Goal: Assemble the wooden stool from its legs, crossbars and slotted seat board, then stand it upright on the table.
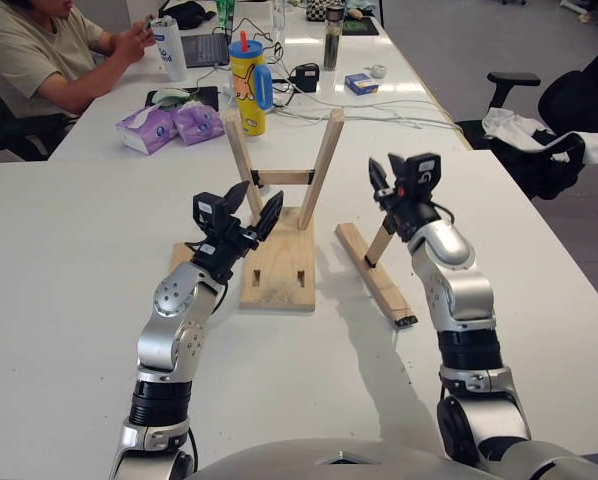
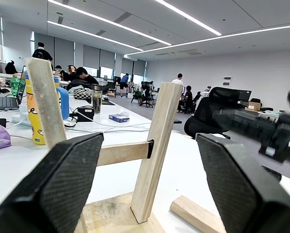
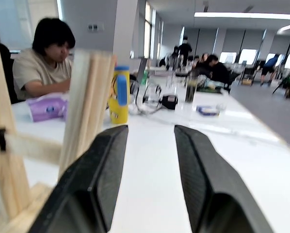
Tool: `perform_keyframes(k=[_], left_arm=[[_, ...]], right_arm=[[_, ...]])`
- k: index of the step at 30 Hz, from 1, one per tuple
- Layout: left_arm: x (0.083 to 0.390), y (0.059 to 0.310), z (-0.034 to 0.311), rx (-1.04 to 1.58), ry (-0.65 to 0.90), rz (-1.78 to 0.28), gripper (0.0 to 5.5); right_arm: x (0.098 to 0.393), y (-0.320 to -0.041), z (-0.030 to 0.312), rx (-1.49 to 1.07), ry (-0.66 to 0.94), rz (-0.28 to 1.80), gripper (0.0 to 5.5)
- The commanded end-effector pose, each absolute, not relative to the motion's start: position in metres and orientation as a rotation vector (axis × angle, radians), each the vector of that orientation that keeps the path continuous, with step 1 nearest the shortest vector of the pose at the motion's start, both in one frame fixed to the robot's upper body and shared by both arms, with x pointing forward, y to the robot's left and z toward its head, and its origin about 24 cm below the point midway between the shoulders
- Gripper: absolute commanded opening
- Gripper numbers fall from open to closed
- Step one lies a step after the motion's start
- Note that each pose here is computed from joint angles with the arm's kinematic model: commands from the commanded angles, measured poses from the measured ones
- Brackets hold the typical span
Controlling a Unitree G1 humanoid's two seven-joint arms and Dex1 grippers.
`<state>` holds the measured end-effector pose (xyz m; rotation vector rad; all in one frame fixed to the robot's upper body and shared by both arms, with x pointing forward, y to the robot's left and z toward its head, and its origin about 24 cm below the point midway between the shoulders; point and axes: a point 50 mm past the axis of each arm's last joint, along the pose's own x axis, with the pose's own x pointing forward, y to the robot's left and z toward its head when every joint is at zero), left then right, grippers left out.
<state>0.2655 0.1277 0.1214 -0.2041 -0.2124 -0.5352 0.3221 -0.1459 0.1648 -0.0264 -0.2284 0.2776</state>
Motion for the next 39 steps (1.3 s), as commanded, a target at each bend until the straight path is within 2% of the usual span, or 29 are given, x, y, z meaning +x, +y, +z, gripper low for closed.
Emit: perform_keyframes(k=[1,4,6,8,10,13,18,21,25,29,33,37,39], left_arm=[[0.262,0.127,0.121,-0.193,-0.217,-0.523,3.54],[0.262,0.130,0.121,-0.194,-0.219,-0.510,3.54],[0.263,0.131,0.121,-0.194,-0.220,-0.505,3.54],[0.263,0.132,0.122,-0.194,-0.225,-0.498,3.54],[0.265,0.131,0.123,-0.192,-0.223,-0.514,3.54],[0.266,0.131,0.124,-0.189,-0.225,-0.517,3.54],[0.268,0.128,0.123,-0.187,-0.225,-0.534,3.54],[0.267,0.128,0.122,-0.185,-0.225,-0.530,3.54],[0.266,0.128,0.125,-0.191,-0.236,-0.522,3.54],[0.260,0.134,0.121,-0.194,-0.230,-0.475,3.54],[0.256,0.140,0.121,-0.190,-0.239,-0.424,3.54],[0.246,0.149,0.119,-0.188,-0.241,-0.353,3.54],[0.241,0.151,0.114,-0.189,-0.224,-0.329,3.54]], right_arm=[[0.318,-0.144,0.200,-0.041,-0.330,0.284,1.77],[0.315,-0.141,0.182,-0.044,-0.254,0.297,1.77],[0.315,-0.141,0.141,-0.053,-0.071,0.290,1.77],[0.306,-0.148,0.076,-0.055,0.232,0.237,1.77],[0.295,-0.153,0.053,-0.064,0.325,0.210,1.77],[0.303,-0.150,0.070,-0.051,0.241,0.215,1.77],[0.314,-0.156,0.129,-0.028,-0.042,0.210,1.77],[0.312,-0.165,0.163,-0.043,-0.158,0.176,1.77],[0.296,-0.187,0.192,-0.066,-0.216,0.095,1.77],[0.287,-0.209,0.184,-0.114,-0.121,0.083,1.77],[0.276,-0.227,0.145,-0.158,0.125,0.131,2.17],[0.259,-0.217,0.113,-0.173,0.382,0.291,2.73],[0.250,-0.209,0.106,-0.166,0.449,0.370,3.08]])
